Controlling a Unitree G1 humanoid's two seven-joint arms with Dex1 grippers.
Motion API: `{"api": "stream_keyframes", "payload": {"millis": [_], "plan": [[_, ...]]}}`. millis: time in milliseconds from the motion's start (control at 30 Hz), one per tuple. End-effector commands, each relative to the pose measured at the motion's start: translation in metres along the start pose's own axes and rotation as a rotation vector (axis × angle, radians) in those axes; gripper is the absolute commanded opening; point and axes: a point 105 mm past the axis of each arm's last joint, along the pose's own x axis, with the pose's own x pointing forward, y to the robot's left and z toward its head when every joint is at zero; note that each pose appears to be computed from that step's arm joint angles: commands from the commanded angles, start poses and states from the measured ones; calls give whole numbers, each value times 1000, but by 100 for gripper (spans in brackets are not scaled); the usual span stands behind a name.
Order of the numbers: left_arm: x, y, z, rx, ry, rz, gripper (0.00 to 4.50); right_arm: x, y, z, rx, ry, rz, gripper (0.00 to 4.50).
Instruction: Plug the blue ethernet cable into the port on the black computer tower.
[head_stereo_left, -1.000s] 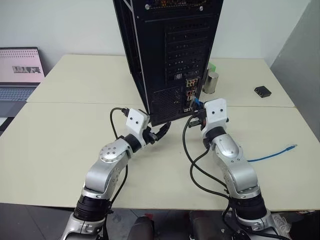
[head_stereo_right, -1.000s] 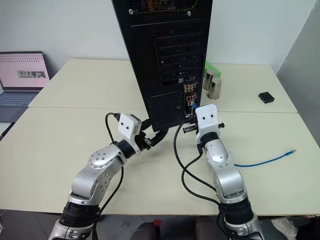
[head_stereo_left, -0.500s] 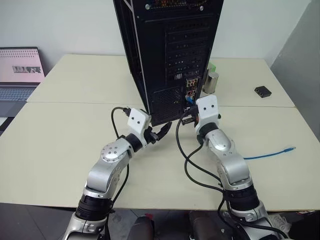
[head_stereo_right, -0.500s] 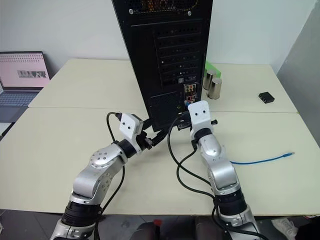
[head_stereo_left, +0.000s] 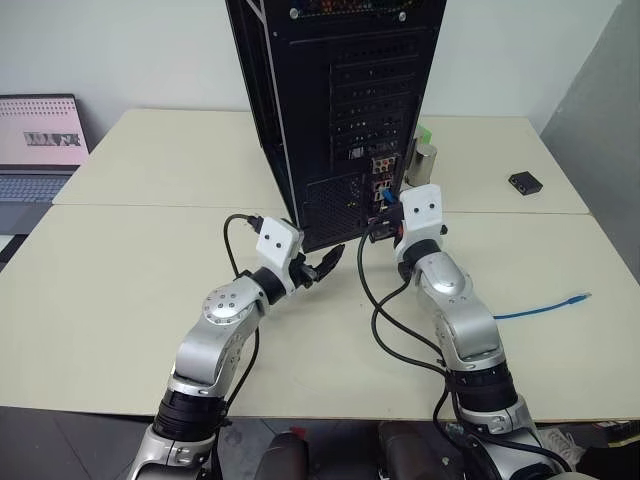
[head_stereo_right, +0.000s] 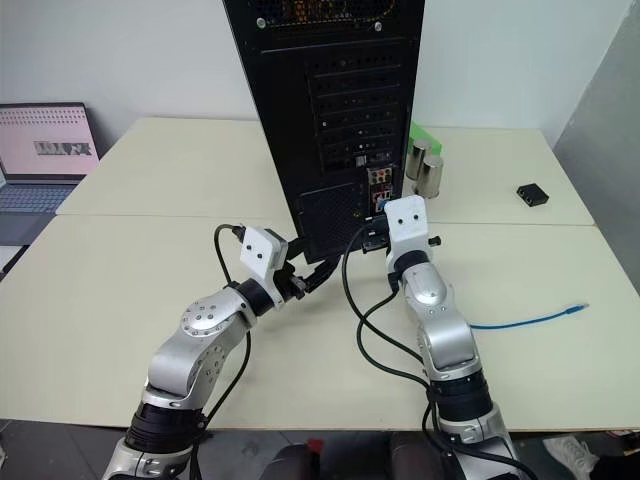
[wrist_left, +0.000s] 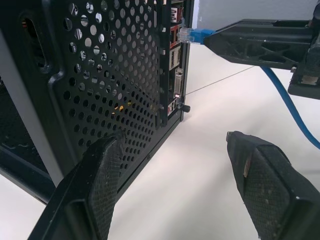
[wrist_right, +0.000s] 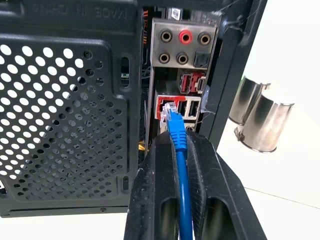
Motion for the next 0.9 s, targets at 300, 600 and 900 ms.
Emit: {"api": "stream_keyframes", "payload": {"millis": [300, 600, 900], "plan": [[2, -1, 13, 30, -52, -6, 346, 7, -2, 21, -8, -81, -2, 0], [2, -2, 13, 29, -55, -8, 346, 9, -2, 18, -4, -75, -3, 0], [3, -2, 13, 30, -56, -10, 346, 11, -6, 18, 52, -66, -16, 0]]}}
